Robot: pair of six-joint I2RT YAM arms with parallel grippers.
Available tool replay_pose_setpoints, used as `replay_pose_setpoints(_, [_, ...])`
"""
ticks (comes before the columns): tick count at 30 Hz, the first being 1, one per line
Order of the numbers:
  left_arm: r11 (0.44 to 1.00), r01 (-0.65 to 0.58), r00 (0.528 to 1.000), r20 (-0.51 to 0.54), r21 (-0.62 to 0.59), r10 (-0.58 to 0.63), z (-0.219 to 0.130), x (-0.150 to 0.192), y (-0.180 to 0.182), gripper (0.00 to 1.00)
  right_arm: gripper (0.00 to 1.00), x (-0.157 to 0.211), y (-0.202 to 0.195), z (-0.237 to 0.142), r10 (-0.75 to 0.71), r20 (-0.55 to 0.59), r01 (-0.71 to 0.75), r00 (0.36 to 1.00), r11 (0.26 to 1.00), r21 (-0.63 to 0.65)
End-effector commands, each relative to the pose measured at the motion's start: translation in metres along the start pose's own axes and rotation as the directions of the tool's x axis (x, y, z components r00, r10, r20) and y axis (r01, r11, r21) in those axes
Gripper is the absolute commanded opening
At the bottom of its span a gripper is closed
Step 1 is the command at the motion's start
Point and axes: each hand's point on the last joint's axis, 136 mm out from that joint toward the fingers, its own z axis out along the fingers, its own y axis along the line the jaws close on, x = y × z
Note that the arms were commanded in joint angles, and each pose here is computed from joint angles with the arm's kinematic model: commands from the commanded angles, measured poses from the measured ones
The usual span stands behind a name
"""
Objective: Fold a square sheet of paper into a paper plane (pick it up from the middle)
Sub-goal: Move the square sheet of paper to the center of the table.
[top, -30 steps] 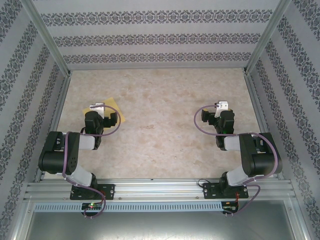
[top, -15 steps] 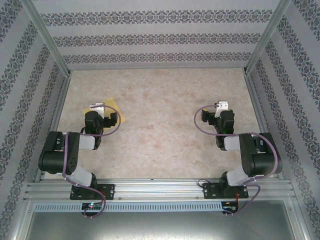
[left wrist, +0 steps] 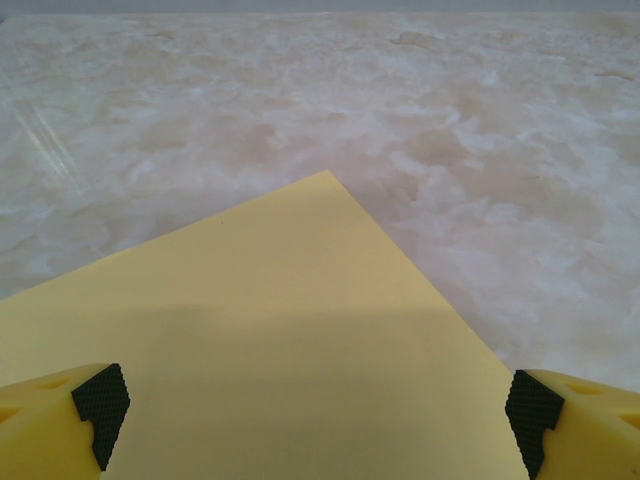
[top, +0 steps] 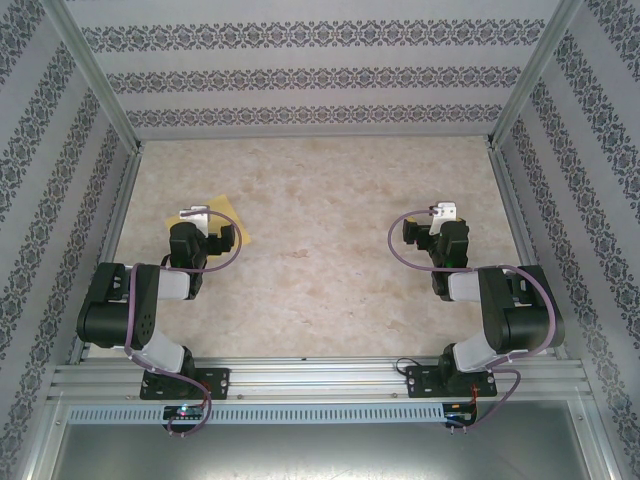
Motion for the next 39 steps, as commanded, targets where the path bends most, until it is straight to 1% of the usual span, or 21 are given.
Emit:
replay_pose_setpoints(1, [1.000,-0.018,1.000,0.012,0.011,0.018,0.001,-0.007,0.000,1.00,0.98,-0.016,0.001,0.000,-0.001,0.045,0.002,0.999,1.000,-0.017])
replay_pose_setpoints(7, [1.000,-0.019,0.999,0.028,0.015,0.019,-0.001,-0.010,0.000,1.00,0.98,-0.017,-0.001,0.000,0.009,0.050,-0.009,0.999,1.000,-0.013])
replay_pose_setpoints(9, [1.000,-0.018,1.000,0.014,0.020,0.018,-0.008,-0.019,-0.001,1.00,0.98,-0.025,0.010,-0.010,-0.039,0.076,0.041,0.996,0.999,-0.029])
replay_pose_setpoints(11, [1.000,0.010,1.000,-0.024,0.004,-0.009,-0.018,-0.031,0.001,1.00,0.98,-0.035,0.010,-0.023,-0.046,0.089,0.045,0.995,0.999,0.013])
replay_pose_setpoints(13, [0.987,0.141,0.987,-0.066,-0.081,-0.146,-0.033,-0.044,0.014,1.00,0.98,-0.037,0.009,-0.035,0.001,0.003,-0.001,1.000,1.000,0.018])
replay_pose_setpoints(14, [0.980,0.176,0.979,-0.088,-0.093,-0.185,-0.039,-0.052,0.015,1.00,0.98,-0.038,0.007,-0.042,0.039,-0.054,-0.037,0.998,0.999,0.030])
replay_pose_setpoints(16, [0.967,0.241,0.962,-0.109,-0.082,-0.250,-0.046,-0.062,0.011,1.00,0.98,-0.044,0.003,-0.056,0.155,-0.119,-0.147,0.981,0.987,0.068])
replay_pose_setpoints(17, [0.932,0.330,0.931,-0.109,-0.151,-0.347,-0.048,-0.058,0.021,1.00,0.98,-0.046,0.000,-0.062,0.245,-0.144,-0.232,0.959,0.967,0.101])
replay_pose_setpoints(18, [0.850,0.437,0.871,-0.095,-0.293,-0.481,-0.053,-0.047,0.040,1.00,0.98,-0.051,0.001,-0.068,0.333,-0.162,-0.317,0.929,0.942,0.114])
replay_pose_setpoints(19, [0.777,0.501,0.817,-0.090,-0.382,-0.570,-0.057,-0.037,0.053,1.00,0.98,-0.054,0.008,-0.073,0.377,-0.199,-0.367,0.905,0.926,0.087])
replay_pose_setpoints(20, [0.775,0.533,0.786,-0.141,-0.340,-0.602,-0.051,-0.035,0.048,1.00,0.98,-0.059,0.021,-0.079,0.392,-0.247,-0.397,0.886,0.917,0.031])
replay_pose_setpoints(21, [0.779,0.567,0.758,-0.201,-0.266,-0.620,-0.042,-0.037,0.036,1.00,0.98,-0.061,0.031,-0.085,0.426,-0.283,-0.444,0.860,0.896,-0.002])
replay_pose_setpoints(23, [0.770,0.611,0.717,-0.284,-0.184,-0.637,-0.025,-0.038,0.017,1.00,0.98,-0.065,0.060,-0.090,0.447,-0.326,-0.513,0.833,0.845,-0.152])
replay_pose_setpoints(24, [0.760,0.628,0.692,-0.324,-0.170,-0.645,-0.015,-0.036,0.010,1.00,0.98,-0.064,0.074,-0.093,0.451,-0.353,-0.543,0.819,0.809,-0.225])
replay_pose_setpoints(25, [0.751,0.637,0.668,-0.360,-0.175,-0.651,-0.008,-0.033,0.006,1.00,0.98,-0.066,0.082,-0.096,0.462,-0.366,-0.565,0.808,0.784,-0.258])
replay_pose_setpoints(27, [0.738,0.660,0.627,-0.438,-0.142,-0.644,0.010,-0.028,-0.007,1.00,0.98,-0.058,0.092,-0.099,0.471,-0.409,-0.594,0.781,0.762,-0.256])
replay_pose_setpoints(29, [0.721,0.681,0.585,-0.495,-0.129,-0.642,0.024,-0.020,-0.017,1.00,0.98,-0.052,0.111,-0.103,0.422,-0.466,-0.588,0.778,0.750,-0.302])
replay_pose_setpoints(31, [0.711,0.695,0.572,-0.517,-0.108,-0.637,0.034,-0.015,-0.022,1.00,0.98,-0.044,0.124,-0.105,0.378,-0.514,-0.575,0.770,0.761,-0.302])
replay_pose_setpoints(34, [0.715,0.688,0.555,-0.544,-0.127,-0.630,0.042,-0.003,-0.022,1.00,0.98,-0.035,0.142,-0.108,0.315,-0.563,-0.549,0.764,0.775,-0.312])
replay_pose_setpoints(36, [0.713,0.683,0.526,-0.571,-0.159,-0.631,0.043,0.009,-0.022,1.00,0.98,-0.029,0.147,-0.109,0.290,-0.582,-0.533,0.759,0.791,-0.301])
replay_pose_setpoints(39, [0.709,0.687,0.484,-0.627,-0.160,-0.610,0.041,0.026,-0.035,1.00,0.98,-0.017,0.152,-0.109,0.271,-0.603,-0.516,0.750,0.811,-0.277])
